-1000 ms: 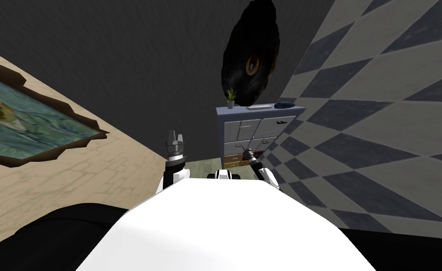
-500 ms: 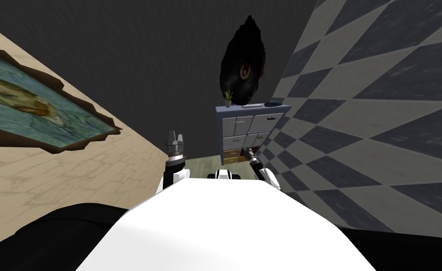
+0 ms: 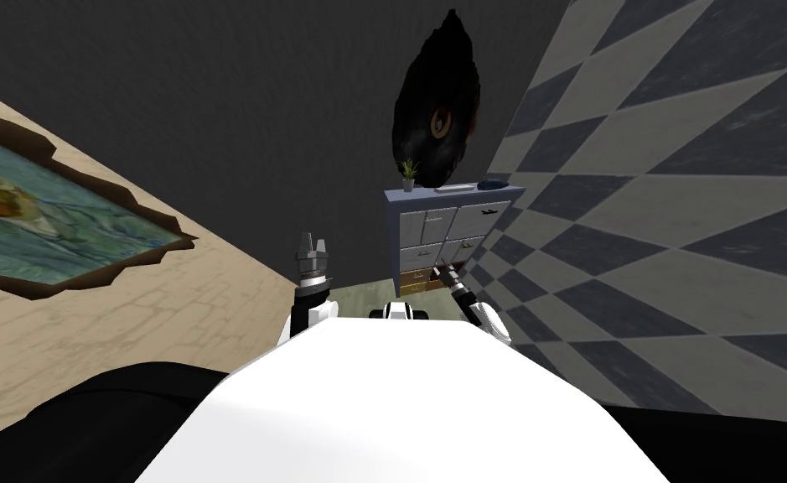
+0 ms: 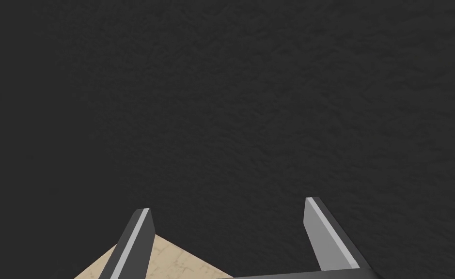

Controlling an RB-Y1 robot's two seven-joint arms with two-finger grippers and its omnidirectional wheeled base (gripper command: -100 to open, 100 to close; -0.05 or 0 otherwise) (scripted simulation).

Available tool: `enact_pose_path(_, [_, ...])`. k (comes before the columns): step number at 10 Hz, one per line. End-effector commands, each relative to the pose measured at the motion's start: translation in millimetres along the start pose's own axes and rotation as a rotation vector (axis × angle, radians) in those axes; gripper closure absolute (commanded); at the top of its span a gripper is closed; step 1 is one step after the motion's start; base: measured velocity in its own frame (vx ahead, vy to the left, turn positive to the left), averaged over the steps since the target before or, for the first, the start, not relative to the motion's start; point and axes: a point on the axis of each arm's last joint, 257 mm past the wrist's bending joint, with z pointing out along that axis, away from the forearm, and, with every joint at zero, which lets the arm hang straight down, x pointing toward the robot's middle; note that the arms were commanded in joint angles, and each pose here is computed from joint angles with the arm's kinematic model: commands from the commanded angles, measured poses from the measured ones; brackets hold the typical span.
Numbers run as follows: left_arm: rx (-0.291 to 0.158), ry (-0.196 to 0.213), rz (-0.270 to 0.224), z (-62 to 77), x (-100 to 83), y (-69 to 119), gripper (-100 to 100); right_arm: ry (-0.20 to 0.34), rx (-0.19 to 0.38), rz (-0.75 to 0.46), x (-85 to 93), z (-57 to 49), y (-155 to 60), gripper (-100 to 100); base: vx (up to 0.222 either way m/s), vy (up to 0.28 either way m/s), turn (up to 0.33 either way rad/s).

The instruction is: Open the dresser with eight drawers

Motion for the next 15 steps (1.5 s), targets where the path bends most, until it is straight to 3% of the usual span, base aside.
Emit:
enact_pose_path(1, [0.0,0.0,0.0,0.0,0.0,0.0,0,0.002,0.015,-0.033,6.7,-9.7,-5.0,-100,0.131,0.152,-0.085])
enact_pose_path(3, [0.0,0.0,0.0,0.0,0.0,0.0,0,0.001,0.018,-0.07,15.6,-18.3,-9.3,-100,0.114,0.104,-0.084])
enact_pose_path(6, [0.0,0.0,0.0,0.0,0.0,0.0,0,0.022,0.056,-0.04,8.6,-20.5,-8.8,-100,0.074,0.111,-0.072])
enact_pose_path(12, [0.0,0.0,0.0,0.1,0.0,0.0,0,0.072,0.13,0.081,-19.0,-11.4,-3.3,-100,0.021,0.025,-0.017])
enact_pose_path(13, [0.0,0.0,0.0,0.1,0.0,0.0,0,0.067,0.124,0.07,-17.7,-11.9,-2.6,-100,0.004,0.009,-0.001])
enact_pose_path(15, [0.0,0.0,0.0,0.1,0.0,0.0,0,0.075,0.126,0.07,-8.9,-3.1,-14.3,-100,0.048,0.034,0.039])
